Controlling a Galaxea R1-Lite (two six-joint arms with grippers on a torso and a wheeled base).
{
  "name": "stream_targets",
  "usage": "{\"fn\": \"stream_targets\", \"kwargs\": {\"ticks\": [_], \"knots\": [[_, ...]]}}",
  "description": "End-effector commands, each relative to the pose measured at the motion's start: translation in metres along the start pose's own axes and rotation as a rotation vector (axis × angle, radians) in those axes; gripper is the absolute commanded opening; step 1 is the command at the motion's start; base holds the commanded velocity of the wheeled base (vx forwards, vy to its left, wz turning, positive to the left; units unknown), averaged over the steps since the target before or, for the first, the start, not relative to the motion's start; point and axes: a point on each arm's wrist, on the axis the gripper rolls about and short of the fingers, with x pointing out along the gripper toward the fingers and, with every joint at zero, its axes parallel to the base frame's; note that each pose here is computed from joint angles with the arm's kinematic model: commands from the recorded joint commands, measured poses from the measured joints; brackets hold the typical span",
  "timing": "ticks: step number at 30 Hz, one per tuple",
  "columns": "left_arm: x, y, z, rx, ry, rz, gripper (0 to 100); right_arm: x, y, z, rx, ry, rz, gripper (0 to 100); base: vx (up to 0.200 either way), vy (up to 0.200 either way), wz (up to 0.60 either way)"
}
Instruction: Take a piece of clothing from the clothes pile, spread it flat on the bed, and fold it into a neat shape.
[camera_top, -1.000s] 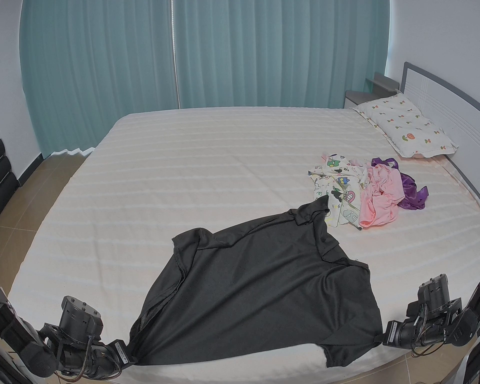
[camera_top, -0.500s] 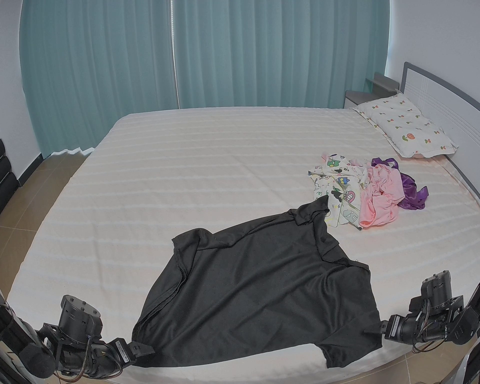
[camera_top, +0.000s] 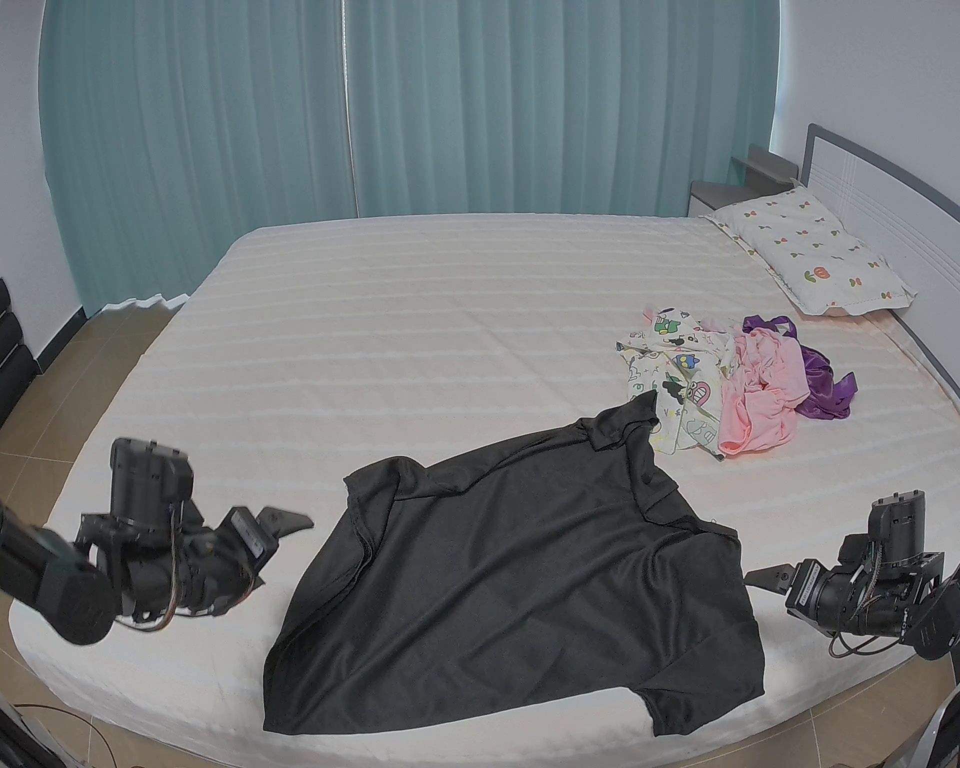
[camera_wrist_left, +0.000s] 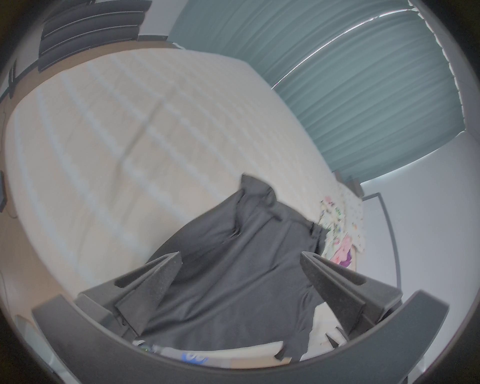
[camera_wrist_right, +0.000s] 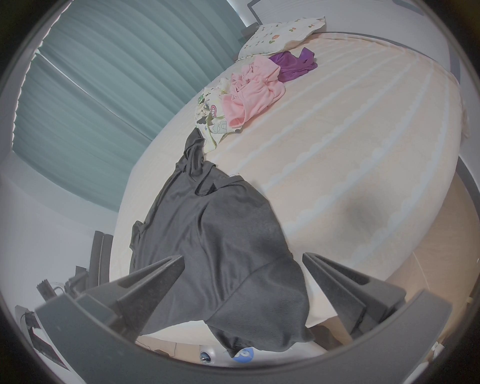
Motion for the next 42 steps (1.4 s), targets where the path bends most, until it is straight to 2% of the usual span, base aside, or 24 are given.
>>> {"fn": "stream_targets", "kwargs": {"ticks": [1, 6, 11, 15, 21, 25, 29, 30, 42], "knots": [[0.096, -0.039, 0.044, -0.013, -0.027, 0.014, 100, 0.011, 0.010, 0.001, 0.046, 0.018, 0.027, 100, 0.000, 0.000, 0.00], [0.141, -0.046, 0.059, -0.009, -0.044, 0.013, 100, 0.011, 0.010, 0.000, 0.043, 0.024, 0.028, 100, 0.000, 0.000, 0.00], [0.154, -0.049, 0.061, -0.006, -0.032, 0.029, 100, 0.009, 0.014, -0.005, 0.030, 0.034, 0.036, 100, 0.000, 0.000, 0.00], [0.158, -0.053, 0.068, -0.013, -0.055, 0.017, 100, 0.009, 0.014, -0.007, 0.027, 0.038, 0.038, 100, 0.000, 0.000, 0.00], [0.160, -0.049, 0.071, -0.015, -0.068, 0.032, 100, 0.010, 0.014, -0.009, 0.025, 0.048, 0.034, 100, 0.000, 0.000, 0.00], [0.158, -0.041, 0.085, -0.008, -0.082, 0.033, 100, 0.012, 0.014, -0.009, 0.026, 0.051, 0.028, 100, 0.000, 0.000, 0.00], [0.158, -0.041, 0.085, -0.008, -0.082, 0.033, 100, 0.012, 0.014, -0.009, 0.026, 0.051, 0.028, 100, 0.000, 0.000, 0.00], [0.159, -0.038, 0.103, -0.013, -0.117, 0.020, 100, 0.012, 0.014, -0.009, 0.024, 0.055, 0.028, 100, 0.000, 0.000, 0.00], [0.171, -0.033, 0.097, -0.013, -0.089, 0.031, 100, 0.019, 0.011, -0.012, 0.024, 0.081, 0.005, 100, 0.000, 0.000, 0.00]]}}
